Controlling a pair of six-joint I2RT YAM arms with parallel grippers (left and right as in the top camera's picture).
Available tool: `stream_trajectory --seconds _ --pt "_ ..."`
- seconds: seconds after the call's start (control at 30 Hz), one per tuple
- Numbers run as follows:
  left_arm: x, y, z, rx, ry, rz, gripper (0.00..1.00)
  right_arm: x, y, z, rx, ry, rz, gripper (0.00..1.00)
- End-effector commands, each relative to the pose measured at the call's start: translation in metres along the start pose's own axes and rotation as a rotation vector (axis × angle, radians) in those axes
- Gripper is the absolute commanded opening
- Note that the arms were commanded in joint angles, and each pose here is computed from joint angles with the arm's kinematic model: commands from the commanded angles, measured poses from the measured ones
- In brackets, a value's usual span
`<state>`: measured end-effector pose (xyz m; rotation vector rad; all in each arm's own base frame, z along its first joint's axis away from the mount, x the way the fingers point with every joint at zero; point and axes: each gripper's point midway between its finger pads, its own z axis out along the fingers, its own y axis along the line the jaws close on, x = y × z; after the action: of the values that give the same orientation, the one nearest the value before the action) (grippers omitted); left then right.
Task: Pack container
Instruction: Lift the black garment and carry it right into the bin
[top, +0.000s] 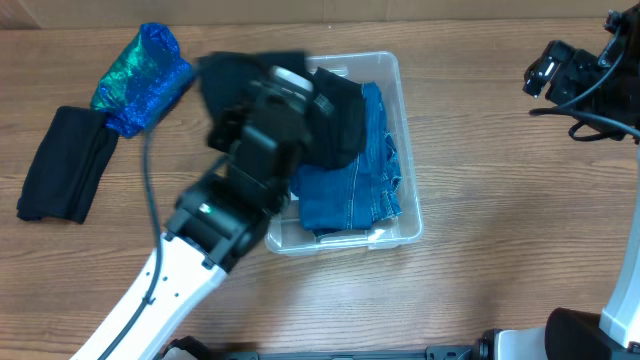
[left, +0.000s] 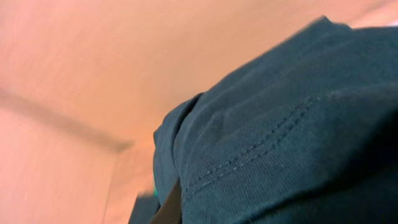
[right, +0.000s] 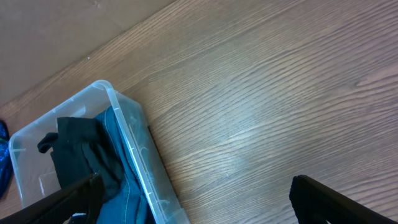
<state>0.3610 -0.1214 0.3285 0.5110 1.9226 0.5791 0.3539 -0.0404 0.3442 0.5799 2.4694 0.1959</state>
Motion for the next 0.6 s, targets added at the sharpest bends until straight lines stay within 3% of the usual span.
stream_trajectory --seconds 0.0,0.2,0.43,0.57 --pt "-0.023 -0.047 -0.018 0.188 -0.106 0.147 0.04 -0.002 0.002 -0.008 -0.013 -0.022 -0.009 1.00" --pt "-0.004 -0.111 -0.031 0.424 -0.076 0.276 0.04 -0.002 0.002 -0.008 -0.013 -0.022 -0.009 1.00" --pt "0.030 -0.163 -0.022 0.583 0.048 0.356 0.04 -0.001 0.002 -0.008 -0.013 -0.021 -0.008 1.00" --pt "0.042 -0.179 -0.011 0.598 0.100 0.378 0.04 -0.001 0.002 -0.008 -0.012 -0.019 -0.008 1.00"
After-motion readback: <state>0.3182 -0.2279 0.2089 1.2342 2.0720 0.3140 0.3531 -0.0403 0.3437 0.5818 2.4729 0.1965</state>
